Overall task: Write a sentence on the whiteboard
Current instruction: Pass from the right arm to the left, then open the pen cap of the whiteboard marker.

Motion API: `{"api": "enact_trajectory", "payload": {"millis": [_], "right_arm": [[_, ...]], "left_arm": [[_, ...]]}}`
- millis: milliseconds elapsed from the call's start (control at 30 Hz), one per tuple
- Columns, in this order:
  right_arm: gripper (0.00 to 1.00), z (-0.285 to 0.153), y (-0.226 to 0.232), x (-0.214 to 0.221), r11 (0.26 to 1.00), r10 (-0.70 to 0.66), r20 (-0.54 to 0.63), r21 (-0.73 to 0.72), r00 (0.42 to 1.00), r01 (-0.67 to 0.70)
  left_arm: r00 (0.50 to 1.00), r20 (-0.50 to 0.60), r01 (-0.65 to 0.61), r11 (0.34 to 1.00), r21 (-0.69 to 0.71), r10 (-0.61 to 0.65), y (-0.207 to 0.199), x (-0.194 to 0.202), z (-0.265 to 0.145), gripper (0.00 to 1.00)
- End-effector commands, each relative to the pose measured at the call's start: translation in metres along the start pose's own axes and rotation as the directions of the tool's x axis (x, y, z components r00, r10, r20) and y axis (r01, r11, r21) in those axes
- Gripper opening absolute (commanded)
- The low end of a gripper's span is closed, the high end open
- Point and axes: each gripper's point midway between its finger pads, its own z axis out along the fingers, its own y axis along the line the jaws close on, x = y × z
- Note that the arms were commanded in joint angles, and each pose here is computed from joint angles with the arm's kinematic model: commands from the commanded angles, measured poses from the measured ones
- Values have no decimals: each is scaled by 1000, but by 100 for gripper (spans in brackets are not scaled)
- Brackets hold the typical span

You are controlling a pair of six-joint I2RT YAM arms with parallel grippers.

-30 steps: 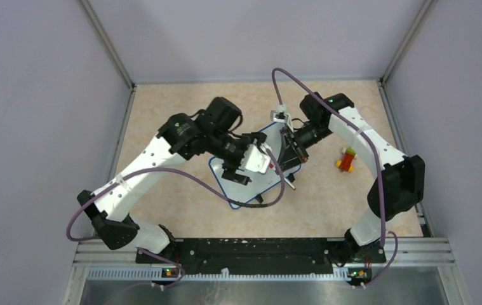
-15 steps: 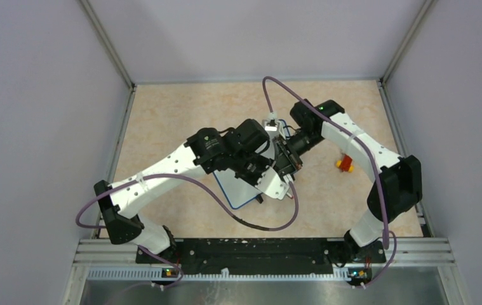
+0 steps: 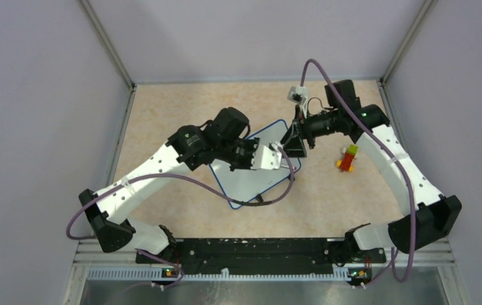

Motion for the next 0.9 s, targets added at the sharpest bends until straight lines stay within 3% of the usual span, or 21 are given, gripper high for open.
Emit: {"api": "enact_trajectory", "payload": {"millis": [0,100,200,433,533,700,867], "right_arm": [[73,-26,-26,-52,964,-43,136,267,990,6],[76,-33,-18,-56,955,-106,161,292,981,55],[85,-37,-17,-58,950,-69,203,312,977,2],[87,-37,10,-73,980,-111,244,188,963,65],[86,-33,24,-77,990,-129,254,87,959,110],[82,-22,9,-85,998,-17,272,68,962,-2],[80,-4,20,-79,1000,1,235,10,972,-3]], "left_arm": [[958,207,210,977,-44,-197,24,-20,-29,0],[925,263,297,953,-54,-273,35,-15,-39,0],[884,321,373,927,-43,-341,42,-11,-49,0],[771,425,506,862,44,-474,49,-11,-68,0],[755,438,503,859,92,-489,47,-14,-68,0],[731,438,515,844,147,-523,46,-17,-62,0],[716,416,549,820,162,-561,47,-12,-56,0]]}}
